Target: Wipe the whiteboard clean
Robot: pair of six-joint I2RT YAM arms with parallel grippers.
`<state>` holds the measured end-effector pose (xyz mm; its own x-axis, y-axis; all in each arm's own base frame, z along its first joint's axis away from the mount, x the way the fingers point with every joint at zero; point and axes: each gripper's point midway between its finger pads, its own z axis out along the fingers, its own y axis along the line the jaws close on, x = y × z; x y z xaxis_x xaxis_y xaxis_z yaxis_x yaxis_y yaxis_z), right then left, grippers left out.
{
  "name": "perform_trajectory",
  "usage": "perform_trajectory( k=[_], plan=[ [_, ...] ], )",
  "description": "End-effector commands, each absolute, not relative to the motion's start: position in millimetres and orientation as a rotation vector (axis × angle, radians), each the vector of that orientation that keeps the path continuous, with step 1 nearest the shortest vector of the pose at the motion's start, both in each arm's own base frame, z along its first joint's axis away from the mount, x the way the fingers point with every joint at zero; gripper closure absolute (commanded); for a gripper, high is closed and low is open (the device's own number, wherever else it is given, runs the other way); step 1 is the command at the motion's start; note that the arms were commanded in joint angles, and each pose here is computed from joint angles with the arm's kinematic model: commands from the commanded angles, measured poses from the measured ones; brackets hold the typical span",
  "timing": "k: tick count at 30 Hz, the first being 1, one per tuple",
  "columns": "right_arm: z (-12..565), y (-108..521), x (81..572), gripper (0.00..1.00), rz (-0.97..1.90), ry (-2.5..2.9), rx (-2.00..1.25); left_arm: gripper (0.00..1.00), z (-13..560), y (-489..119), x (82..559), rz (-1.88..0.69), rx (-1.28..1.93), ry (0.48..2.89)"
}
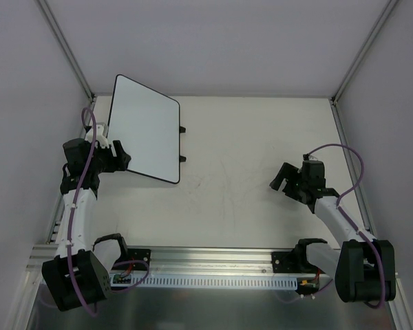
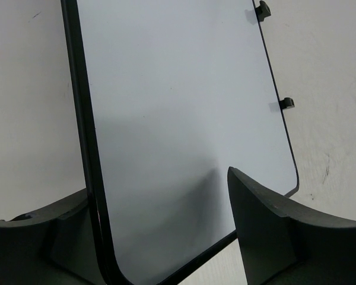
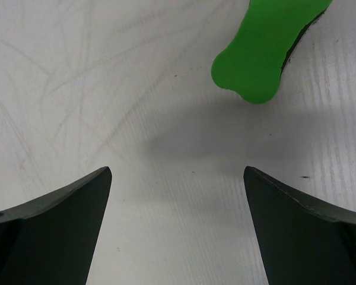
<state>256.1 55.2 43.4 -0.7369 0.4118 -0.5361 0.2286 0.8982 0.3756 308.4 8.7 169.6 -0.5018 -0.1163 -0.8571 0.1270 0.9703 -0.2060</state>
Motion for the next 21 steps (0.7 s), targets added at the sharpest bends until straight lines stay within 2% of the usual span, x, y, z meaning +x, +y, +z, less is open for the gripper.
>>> perform_trajectory(
  k=[1, 6, 9, 16, 21],
  plan=[
    [46, 58, 260, 0.01, 0.403, 2.401, 0.462, 0.31, 183, 13, 311, -0.239, 0.052, 2.021],
    [46, 59, 259, 0.01, 0.409, 2.400, 0.460, 0.20, 186, 13, 309, -0.230, 0.052, 2.011],
    [45, 59, 259, 0.01, 0.412, 2.402, 0.460, 0.09, 190, 12, 309, -0.231, 0.055, 2.000],
    [48, 60, 260, 0.01, 0.417, 2.391, 0.454, 0.01, 201, 12, 309, -0.231, 0.044, 1.973],
    [54, 61, 261, 0.01, 0.426, 2.372, 0.451, 0.01, 208, 16, 308, -0.209, 0.004, 1.962]
  ],
)
